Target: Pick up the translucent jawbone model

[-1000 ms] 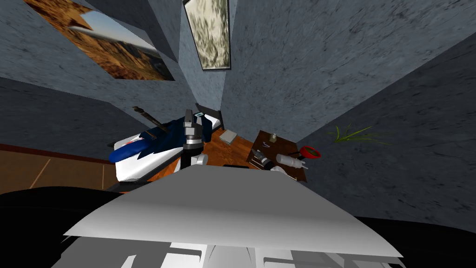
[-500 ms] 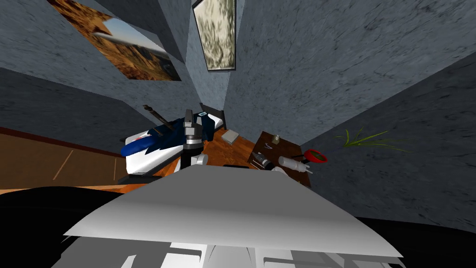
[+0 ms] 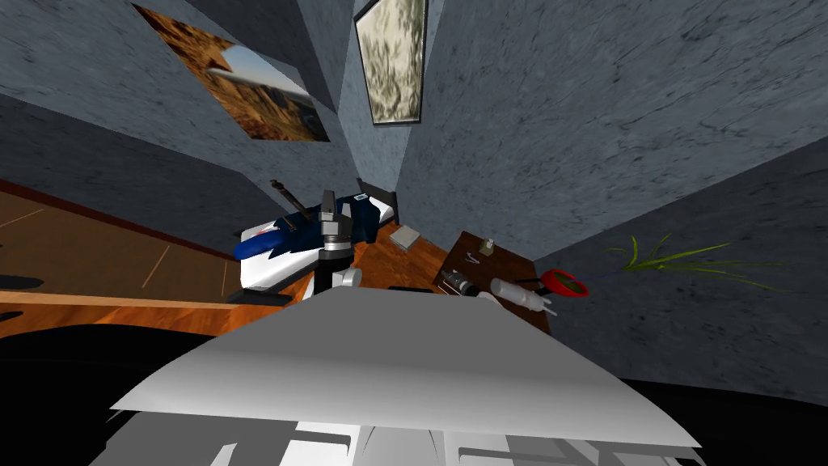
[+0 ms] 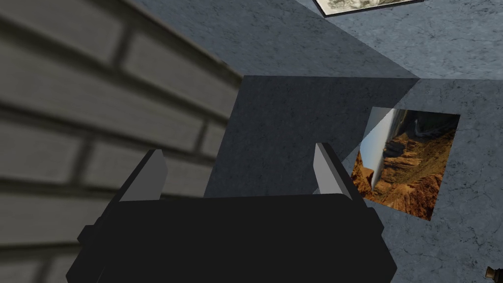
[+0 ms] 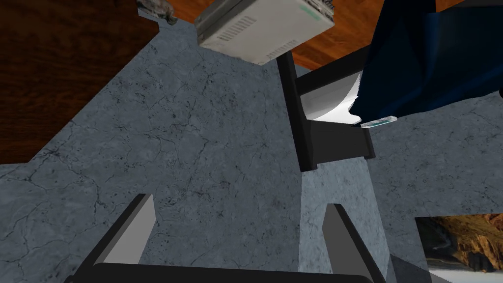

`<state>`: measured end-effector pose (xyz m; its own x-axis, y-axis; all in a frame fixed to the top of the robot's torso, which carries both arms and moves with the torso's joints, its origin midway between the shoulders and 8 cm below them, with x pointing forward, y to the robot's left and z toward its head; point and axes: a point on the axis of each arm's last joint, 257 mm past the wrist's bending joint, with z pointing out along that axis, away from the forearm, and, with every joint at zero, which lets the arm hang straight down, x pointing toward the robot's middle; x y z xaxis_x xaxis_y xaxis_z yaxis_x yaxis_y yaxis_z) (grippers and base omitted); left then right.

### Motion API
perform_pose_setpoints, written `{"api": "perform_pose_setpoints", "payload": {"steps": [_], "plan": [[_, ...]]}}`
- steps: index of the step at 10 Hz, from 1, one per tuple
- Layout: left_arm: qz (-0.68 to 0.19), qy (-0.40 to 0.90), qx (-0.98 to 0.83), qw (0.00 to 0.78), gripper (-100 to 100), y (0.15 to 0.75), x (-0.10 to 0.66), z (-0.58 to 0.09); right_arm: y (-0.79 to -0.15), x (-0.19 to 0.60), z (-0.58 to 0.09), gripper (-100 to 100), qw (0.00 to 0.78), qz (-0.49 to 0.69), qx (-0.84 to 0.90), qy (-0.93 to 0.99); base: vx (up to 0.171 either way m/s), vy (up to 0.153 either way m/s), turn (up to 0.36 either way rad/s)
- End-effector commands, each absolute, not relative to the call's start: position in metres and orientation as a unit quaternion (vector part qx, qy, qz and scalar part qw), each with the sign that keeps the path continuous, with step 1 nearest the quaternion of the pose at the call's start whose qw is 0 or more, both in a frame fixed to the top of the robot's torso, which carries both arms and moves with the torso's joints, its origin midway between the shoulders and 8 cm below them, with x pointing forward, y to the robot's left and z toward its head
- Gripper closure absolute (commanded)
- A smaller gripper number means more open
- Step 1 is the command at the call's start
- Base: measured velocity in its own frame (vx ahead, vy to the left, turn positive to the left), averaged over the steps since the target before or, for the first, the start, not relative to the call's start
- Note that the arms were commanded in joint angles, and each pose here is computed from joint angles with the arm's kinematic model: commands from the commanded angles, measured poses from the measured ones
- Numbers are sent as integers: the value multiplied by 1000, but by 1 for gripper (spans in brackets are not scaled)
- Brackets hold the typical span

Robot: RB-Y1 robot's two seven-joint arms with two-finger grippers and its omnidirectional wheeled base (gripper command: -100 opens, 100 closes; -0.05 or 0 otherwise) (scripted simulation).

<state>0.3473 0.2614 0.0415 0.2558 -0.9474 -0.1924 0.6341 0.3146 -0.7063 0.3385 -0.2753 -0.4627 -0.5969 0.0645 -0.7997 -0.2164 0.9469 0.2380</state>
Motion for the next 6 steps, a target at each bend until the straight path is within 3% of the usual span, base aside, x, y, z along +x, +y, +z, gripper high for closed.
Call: {"api": "perform_pose_setpoints", "payload": {"steps": [1, 6], "plan": [[-527, 307, -255, 750, 0, 261, 347, 41, -278, 336, -465, -100, 442, 146, -59, 883, 7, 0, -35], [-527, 307, -255, 750, 0, 261, 347, 41, -319, 310, -504, -100, 394, 82, -116, 908, 16, 2, 127]]}}
